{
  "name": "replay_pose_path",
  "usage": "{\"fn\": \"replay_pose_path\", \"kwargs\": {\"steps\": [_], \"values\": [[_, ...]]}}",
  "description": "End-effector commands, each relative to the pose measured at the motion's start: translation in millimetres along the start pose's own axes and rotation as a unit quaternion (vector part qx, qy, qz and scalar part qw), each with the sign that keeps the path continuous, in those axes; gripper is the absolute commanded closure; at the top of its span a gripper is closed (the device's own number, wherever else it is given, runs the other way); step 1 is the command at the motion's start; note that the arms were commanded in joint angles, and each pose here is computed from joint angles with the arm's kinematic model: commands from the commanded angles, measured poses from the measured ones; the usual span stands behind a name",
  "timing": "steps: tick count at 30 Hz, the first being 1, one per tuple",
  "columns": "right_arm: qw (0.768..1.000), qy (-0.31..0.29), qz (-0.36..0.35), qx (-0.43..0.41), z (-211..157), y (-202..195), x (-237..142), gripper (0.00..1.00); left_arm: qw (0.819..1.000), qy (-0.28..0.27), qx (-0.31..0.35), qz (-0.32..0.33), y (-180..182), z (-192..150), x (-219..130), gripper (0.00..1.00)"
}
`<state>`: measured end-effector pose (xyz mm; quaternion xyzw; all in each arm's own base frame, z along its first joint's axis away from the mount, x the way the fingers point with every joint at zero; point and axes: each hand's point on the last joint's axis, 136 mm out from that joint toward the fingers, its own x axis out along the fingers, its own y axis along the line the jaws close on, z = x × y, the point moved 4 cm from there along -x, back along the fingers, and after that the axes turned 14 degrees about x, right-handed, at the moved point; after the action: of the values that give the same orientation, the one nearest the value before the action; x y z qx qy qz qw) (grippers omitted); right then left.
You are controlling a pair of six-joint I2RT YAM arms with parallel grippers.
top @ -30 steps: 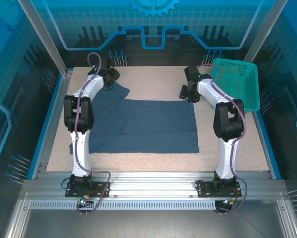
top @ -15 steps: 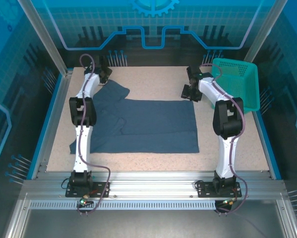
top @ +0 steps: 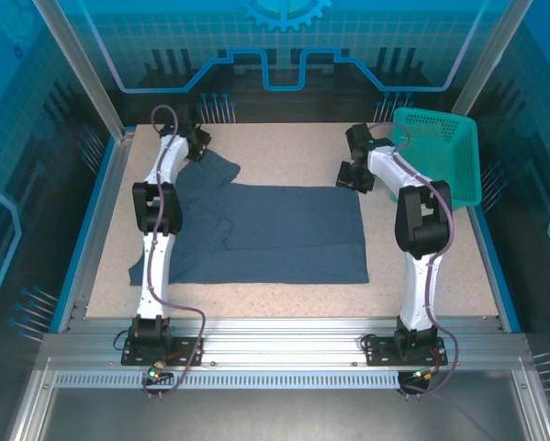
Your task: Fold and stack the t-shirts
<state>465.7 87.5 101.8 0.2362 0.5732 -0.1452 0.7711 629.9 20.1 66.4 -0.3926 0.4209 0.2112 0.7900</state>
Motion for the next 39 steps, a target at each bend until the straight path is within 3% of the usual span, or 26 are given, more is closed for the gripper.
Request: {"fn": "replay_pose_path", "kwargs": {"steps": [1, 5, 8, 15, 18, 21, 25, 32, 39], "values": [[1.000, -0.006, 0.018, 0.003, 2, 2, -16, 0.55, 0.994, 0.062, 0.004, 0.085, 32, -34, 9, 0.56], [1.000, -0.008, 0.022, 0.004, 3, 2, -19, 0.55, 0.984, 0.104, 0.016, 0.147, 57, -52, 3, 0.57], [1.000, -0.009, 0.027, 0.002, 3, 2, -21, 0.55, 0.978, 0.106, 0.038, 0.177, 64, -54, -7, 0.55], [1.000, -0.003, 0.029, 0.001, -2, 1, -20, 0.55, 0.971, 0.117, 0.049, 0.202, 75, -56, -13, 0.52], [1.000, -0.003, 0.025, -0.001, -2, -2, -20, 0.55, 0.971, 0.122, 0.046, 0.198, 76, -57, -10, 0.62], [1.000, -0.006, 0.015, 0.009, 2, -8, -19, 0.55, 0.972, 0.123, 0.048, 0.192, 74, -57, -10, 0.82], [1.000, -0.002, -0.002, 0.023, 11, -15, -12, 0.55, 0.977, 0.107, 0.061, 0.172, 63, -50, -16, 0.99], [0.998, 0.001, -0.062, 0.033, 19, -25, 6, 0.54, 0.989, 0.030, 0.106, 0.096, 12, -24, -60, 1.00], [0.998, 0.012, -0.060, 0.027, 30, -14, 25, 0.54, 0.990, 0.005, 0.136, 0.046, -15, -19, -88, 1.00]]}}
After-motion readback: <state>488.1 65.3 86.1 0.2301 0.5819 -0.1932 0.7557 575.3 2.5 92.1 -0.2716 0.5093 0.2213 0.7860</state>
